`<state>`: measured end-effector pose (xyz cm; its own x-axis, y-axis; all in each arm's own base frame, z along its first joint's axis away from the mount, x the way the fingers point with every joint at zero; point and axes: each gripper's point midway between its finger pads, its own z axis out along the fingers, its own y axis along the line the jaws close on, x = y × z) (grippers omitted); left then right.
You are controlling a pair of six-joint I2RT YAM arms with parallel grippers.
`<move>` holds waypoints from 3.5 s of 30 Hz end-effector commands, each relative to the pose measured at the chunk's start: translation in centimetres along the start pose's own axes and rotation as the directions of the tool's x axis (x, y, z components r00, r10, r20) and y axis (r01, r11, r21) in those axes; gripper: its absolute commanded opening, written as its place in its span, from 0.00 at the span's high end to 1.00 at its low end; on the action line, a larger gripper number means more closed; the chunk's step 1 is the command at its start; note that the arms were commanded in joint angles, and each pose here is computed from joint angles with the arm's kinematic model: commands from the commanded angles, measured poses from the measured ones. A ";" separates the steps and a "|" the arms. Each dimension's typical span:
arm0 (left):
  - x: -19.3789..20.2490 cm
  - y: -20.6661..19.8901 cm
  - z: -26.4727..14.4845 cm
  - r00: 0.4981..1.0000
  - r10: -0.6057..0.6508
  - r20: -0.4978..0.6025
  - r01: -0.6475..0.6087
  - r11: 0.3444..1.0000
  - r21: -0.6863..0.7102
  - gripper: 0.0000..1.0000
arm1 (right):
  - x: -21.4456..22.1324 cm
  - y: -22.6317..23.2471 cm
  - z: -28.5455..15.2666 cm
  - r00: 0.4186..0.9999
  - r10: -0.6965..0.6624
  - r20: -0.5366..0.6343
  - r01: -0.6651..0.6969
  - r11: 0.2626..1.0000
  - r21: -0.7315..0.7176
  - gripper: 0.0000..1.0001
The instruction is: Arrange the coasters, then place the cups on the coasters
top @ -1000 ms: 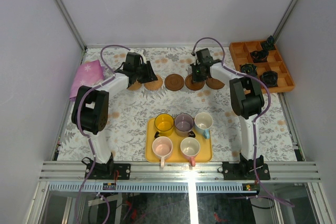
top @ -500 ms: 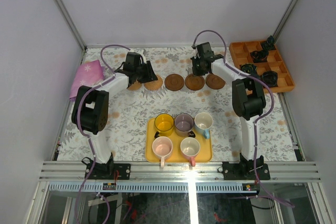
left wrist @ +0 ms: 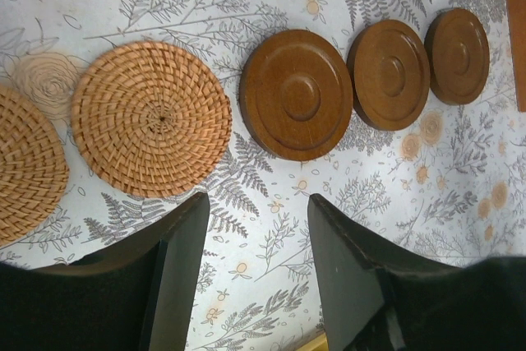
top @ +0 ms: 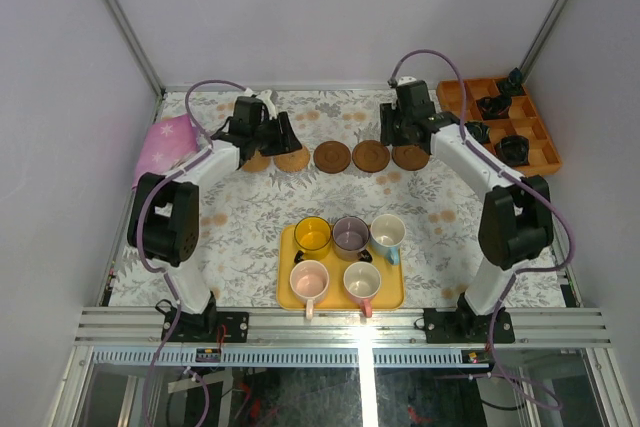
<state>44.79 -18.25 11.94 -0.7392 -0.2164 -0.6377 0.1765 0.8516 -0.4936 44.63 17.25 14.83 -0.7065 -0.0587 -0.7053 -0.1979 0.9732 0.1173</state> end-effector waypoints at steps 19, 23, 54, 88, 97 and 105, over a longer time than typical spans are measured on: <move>3.4 -2.1 -5.3 0.998 0.069 0.001 -0.069 0.993 0.093 0.40 | 13.6 1.1 -15.6 0.992 0.075 -0.105 -0.080 0.996 -0.044 0.22; 4.0 -2.4 -6.2 0.997 0.078 -0.001 -0.077 0.992 0.096 0.37 | 15.9 2.0 -17.9 0.988 0.079 -0.129 -0.091 0.992 -0.092 0.10; 4.9 -1.7 -6.8 0.995 0.102 -0.005 -0.101 0.994 0.047 0.35 | 24.5 4.3 -15.8 0.951 -0.030 -0.308 0.008 0.997 -0.073 0.21; 3.9 -2.4 -7.8 0.995 0.092 0.035 -0.094 0.994 0.056 0.35 | 19.8 3.3 -16.9 0.979 -0.068 -0.194 0.083 0.994 0.072 1.00; 2.3 -1.9 -8.4 0.988 0.134 0.082 -0.134 0.991 -0.006 0.34 | 13.3 1.7 -18.1 0.996 -0.089 0.016 0.084 0.974 0.210 1.00; 0.9 -2.3 -7.5 0.987 0.114 0.117 -0.115 0.993 0.007 0.33 | 8.3 0.2 -16.6 0.976 -0.173 0.133 0.114 0.924 0.364 1.00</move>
<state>36.84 -16.29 14.86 -0.6912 -0.1546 -0.7060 0.2411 0.8716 -0.4269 22.54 13.21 15.80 -0.7137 -0.2314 -0.6611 -0.1336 0.9715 -0.1959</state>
